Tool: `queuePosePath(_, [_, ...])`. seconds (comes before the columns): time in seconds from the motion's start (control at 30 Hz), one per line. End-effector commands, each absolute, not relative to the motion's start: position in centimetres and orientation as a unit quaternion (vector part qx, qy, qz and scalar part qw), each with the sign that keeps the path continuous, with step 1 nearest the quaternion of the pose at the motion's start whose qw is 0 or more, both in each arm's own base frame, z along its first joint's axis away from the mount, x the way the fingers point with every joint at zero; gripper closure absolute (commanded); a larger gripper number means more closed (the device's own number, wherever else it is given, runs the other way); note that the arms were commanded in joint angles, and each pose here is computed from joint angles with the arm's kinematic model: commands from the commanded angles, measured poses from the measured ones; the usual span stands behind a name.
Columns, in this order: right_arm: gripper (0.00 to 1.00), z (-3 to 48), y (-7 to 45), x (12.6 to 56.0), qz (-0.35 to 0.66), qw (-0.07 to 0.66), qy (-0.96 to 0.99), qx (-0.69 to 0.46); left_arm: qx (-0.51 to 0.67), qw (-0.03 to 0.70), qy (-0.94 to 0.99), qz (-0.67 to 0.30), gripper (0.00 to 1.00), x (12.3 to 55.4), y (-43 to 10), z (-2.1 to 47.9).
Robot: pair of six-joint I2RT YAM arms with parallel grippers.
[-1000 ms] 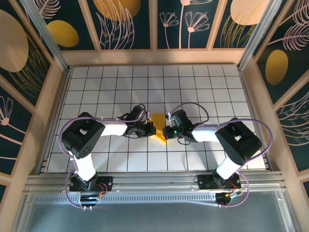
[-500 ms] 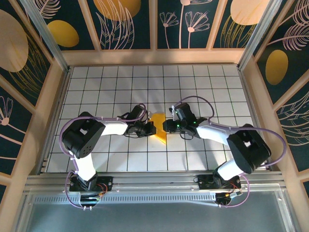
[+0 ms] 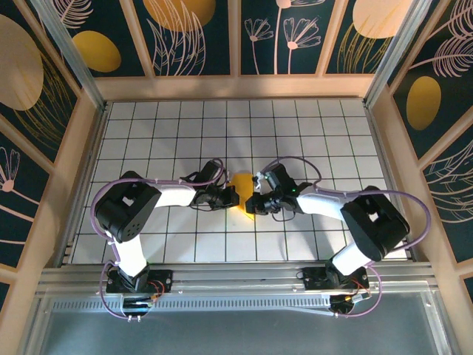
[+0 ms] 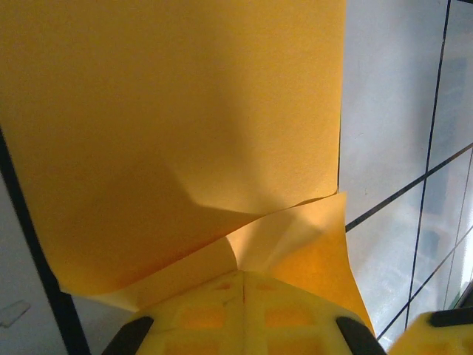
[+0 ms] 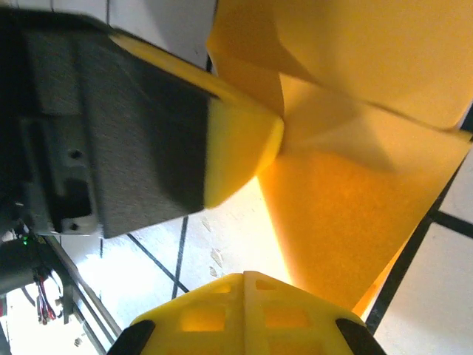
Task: Fold a paper plane with a square sheet of paper (fold left side to right side)
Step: Third fold the triangle at the center of the table.
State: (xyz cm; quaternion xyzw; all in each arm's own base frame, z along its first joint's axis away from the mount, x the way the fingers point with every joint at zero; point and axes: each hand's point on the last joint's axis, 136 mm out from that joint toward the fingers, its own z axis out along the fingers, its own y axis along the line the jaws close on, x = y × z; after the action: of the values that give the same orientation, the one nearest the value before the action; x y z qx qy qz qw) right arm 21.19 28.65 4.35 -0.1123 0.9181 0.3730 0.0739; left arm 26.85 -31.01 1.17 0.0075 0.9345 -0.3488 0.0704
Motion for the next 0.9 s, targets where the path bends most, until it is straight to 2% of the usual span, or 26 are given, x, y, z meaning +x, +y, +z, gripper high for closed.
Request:
queuePosePath(0.0, [1.0, 3.3, 28.8, 20.1, 0.377, 0.05, 0.919, -0.108, -0.025, 0.044, 0.961, -0.272, 1.0, 25.8, -28.3, -2.7])
queuePosePath(0.87, [1.0, 1.3, 27.5, 19.6, 0.338, 0.045, 0.935, -0.099, -0.027, 0.043, 0.962, -0.269, 1.0, 25.8, -28.2, -2.9])
